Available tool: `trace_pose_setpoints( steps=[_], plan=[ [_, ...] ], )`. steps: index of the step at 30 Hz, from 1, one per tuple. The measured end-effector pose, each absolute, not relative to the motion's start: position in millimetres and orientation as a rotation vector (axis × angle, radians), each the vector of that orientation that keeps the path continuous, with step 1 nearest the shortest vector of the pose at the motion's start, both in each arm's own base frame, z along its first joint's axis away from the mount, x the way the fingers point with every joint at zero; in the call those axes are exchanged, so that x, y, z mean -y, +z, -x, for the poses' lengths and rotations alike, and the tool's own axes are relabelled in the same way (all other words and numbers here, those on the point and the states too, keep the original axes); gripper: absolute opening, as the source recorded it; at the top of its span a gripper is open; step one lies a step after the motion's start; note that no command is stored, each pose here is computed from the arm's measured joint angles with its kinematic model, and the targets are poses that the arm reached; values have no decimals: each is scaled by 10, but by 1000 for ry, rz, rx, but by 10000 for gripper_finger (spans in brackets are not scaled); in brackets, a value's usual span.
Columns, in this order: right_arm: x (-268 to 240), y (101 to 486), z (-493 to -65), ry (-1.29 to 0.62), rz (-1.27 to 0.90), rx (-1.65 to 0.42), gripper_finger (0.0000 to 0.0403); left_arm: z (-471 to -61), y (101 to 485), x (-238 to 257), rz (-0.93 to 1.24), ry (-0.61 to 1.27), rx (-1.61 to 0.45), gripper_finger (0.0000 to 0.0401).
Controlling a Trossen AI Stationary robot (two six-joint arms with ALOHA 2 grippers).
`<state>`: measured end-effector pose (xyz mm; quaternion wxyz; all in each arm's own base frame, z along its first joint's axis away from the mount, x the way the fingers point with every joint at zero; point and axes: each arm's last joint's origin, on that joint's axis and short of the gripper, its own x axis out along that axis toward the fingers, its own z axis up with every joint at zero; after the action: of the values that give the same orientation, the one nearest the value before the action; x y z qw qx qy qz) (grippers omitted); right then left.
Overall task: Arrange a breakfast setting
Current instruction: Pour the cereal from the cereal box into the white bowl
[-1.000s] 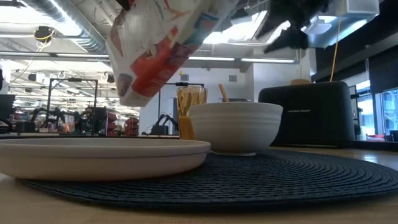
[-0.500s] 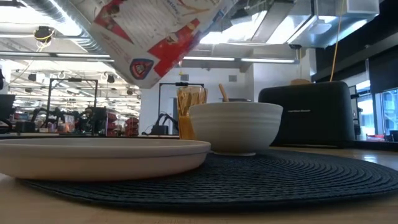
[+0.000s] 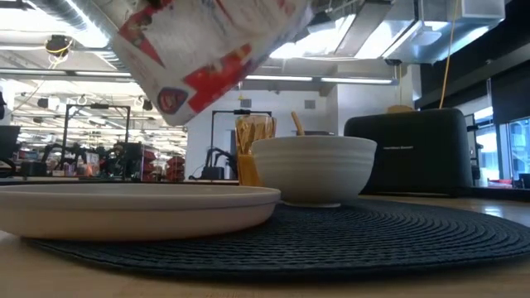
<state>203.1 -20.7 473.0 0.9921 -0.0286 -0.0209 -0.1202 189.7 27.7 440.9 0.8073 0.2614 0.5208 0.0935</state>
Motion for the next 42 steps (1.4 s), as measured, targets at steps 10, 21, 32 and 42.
trace_pose_setpoints(
  steps=[10,21,32,42],
  plan=[
    [268,4351,-1892,-506,-5,-416,245,-2480,4004,-48,-956,10,-1387,0],
    [264,4254,-1828,-521,-31,-523,245,-2710,3844,26,-1254,-11,-1499,0],
    [262,4238,-1819,-516,-25,-543,245,-2697,3861,250,-1423,-29,-1468,0],
    [258,4237,-1821,-500,-26,-545,245,-2674,3896,396,-1565,81,-1444,0]
  ],
)
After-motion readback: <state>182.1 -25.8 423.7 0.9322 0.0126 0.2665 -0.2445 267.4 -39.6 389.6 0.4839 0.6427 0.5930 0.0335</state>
